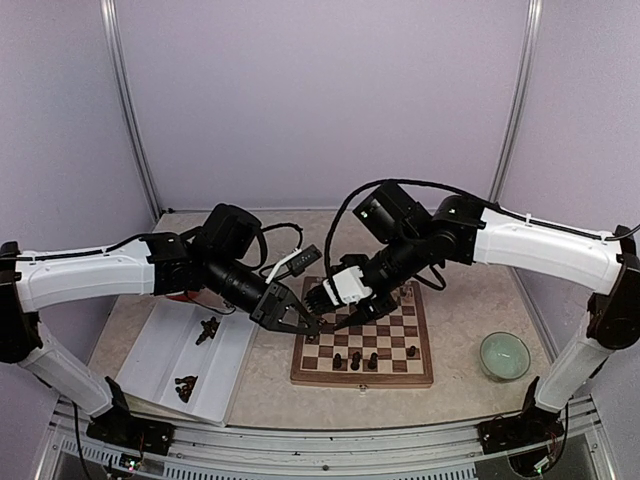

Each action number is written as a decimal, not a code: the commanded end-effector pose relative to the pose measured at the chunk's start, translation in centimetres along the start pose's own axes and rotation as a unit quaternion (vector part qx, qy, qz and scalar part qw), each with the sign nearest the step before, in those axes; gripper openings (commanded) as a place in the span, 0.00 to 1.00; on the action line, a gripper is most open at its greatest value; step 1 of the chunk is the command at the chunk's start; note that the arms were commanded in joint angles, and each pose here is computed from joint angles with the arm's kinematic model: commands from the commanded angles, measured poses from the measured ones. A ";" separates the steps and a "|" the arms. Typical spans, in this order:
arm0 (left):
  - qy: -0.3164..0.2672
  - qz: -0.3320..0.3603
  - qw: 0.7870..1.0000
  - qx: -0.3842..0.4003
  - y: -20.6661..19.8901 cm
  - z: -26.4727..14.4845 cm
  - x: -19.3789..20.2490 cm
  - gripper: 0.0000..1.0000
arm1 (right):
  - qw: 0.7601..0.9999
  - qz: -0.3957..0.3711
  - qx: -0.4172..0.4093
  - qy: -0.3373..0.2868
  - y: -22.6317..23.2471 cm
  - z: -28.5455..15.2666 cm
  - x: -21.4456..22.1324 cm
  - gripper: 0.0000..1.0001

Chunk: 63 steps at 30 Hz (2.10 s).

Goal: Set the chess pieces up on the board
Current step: Pass from the left arm to the right, then pick up the bishop from the storage box.

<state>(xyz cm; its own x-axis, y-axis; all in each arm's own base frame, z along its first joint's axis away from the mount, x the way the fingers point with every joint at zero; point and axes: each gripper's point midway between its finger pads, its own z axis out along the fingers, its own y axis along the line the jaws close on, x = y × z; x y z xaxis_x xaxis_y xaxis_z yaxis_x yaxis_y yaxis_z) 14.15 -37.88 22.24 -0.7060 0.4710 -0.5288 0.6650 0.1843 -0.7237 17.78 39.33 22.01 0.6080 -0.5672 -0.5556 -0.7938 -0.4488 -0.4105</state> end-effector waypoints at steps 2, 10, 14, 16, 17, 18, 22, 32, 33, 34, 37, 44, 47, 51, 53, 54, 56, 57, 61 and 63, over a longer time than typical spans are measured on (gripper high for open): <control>0.011 0.015 0.999 0.029 -0.9 0.7 -0.5 0.00 | 0.999 -0.026 0.019 0.032 0.0 0.4 -0.4 0.55; 0.009 0.011 0.999 0.034 -0.8 1.2 -0.9 0.00 | 0.997 -0.050 0.013 0.058 1.5 1.4 -0.8 0.41; 0.001 0.011 0.999 0.035 -0.9 1.1 -1.2 0.00 | 0.996 -0.056 0.014 0.066 1.9 1.8 -0.9 0.38; -0.002 0.007 1.000 0.030 -0.7 1.2 -1.4 0.00 | 0.996 -0.058 0.016 0.066 2.1 1.8 -1.2 0.37; -0.003 0.004 1.000 0.027 -0.5 1.3 -1.5 0.00 | 0.996 -0.058 0.016 0.066 2.2 1.8 -1.2 0.35; -0.004 0.003 1.000 0.025 -0.4 1.3 -1.5 0.00 | 0.996 -0.058 0.018 0.067 2.1 1.8 -1.3 0.31; -0.011 0.000 1.000 0.013 0.1 1.4 -1.9 0.00 | 0.996 -0.048 0.027 0.072 2.0 1.9 -1.1 0.13; -0.099 0.034 0.992 -0.076 1.3 -2.4 -4.7 0.36 | 0.997 0.042 0.055 0.041 0.9 -0.1 0.6 0.03; -0.121 0.045 0.987 -0.093 1.3 -3.2 -5.3 0.40 | 0.997 0.062 0.051 0.016 0.6 -0.8 0.6 0.02; -0.153 0.059 0.980 -0.112 1.1 -4.3 -6.0 0.42 | 0.995 0.084 0.048 -0.008 0.4 -1.6 0.6 0.02; -0.252 0.111 0.949 -0.154 -0.3 -7.2 -7.4 0.44 | 0.982 0.162 0.041 -0.082 -0.8 -3.9 1.1 0.02; -0.406 0.249 0.856 -0.202 -5.5 -10.9 -9.0 0.49 | 0.927 0.292 0.002 -0.235 -2.7 -8.3 1.9 0.01; -0.403 0.271 0.852 -0.195 -6.5 -9.5 -9.9 0.51 | 0.915 0.313 -0.008 -0.256 -2.9 -8.8 2.1 0.01; -0.367 0.295 0.859 -0.203 -6.7 -5.6 -10.9 0.52 | 0.907 0.323 -0.020 -0.268 -3.1 -8.9 2.2 0.01; -0.351 0.296 0.864 -0.207 -6.3 -4.0 -11.4 0.52 | 0.907 0.323 -0.021 -0.269 -3.1 -8.8 2.2 0.01; -0.348 0.296 0.865 -0.209 -6.1 -3.6 -11.6 0.52 | 0.907 0.324 -0.021 -0.269 -3.1 -8.8 2.2 0.01; -0.342 0.295 0.868 -0.208 -5.7 -2.7 -11.9 0.52 | 0.907 0.323 -0.021 -0.268 -3.0 -8.8 2.3 0.02; -0.343 0.296 0.868 -0.205 -5.7 -2.5 -12.0 0.52 | 0.907 0.324 -0.021 -0.268 -3.0 -8.7 2.3 0.02; -0.339 0.294 0.872 -0.195 -5.6 -1.5 -12.3 0.51 | 0.907 0.325 -0.022 -0.265 -2.9 -8.5 2.5 0.02; -0.338 0.290 0.872 -0.200 -5.2 -1.2 -12.6 0.51 | 0.908 0.325 -0.024 -0.265 -2.9 -8.4 2.6 0.02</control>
<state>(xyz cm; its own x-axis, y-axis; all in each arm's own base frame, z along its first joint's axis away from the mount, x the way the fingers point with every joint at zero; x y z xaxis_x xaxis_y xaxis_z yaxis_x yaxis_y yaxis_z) 19.39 -42.88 30.81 -0.1522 0.0498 -0.9871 0.8919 0.4373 -0.1154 21.79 33.40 28.42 -0.0684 -0.3200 -0.9450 -0.9794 -0.1588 0.1246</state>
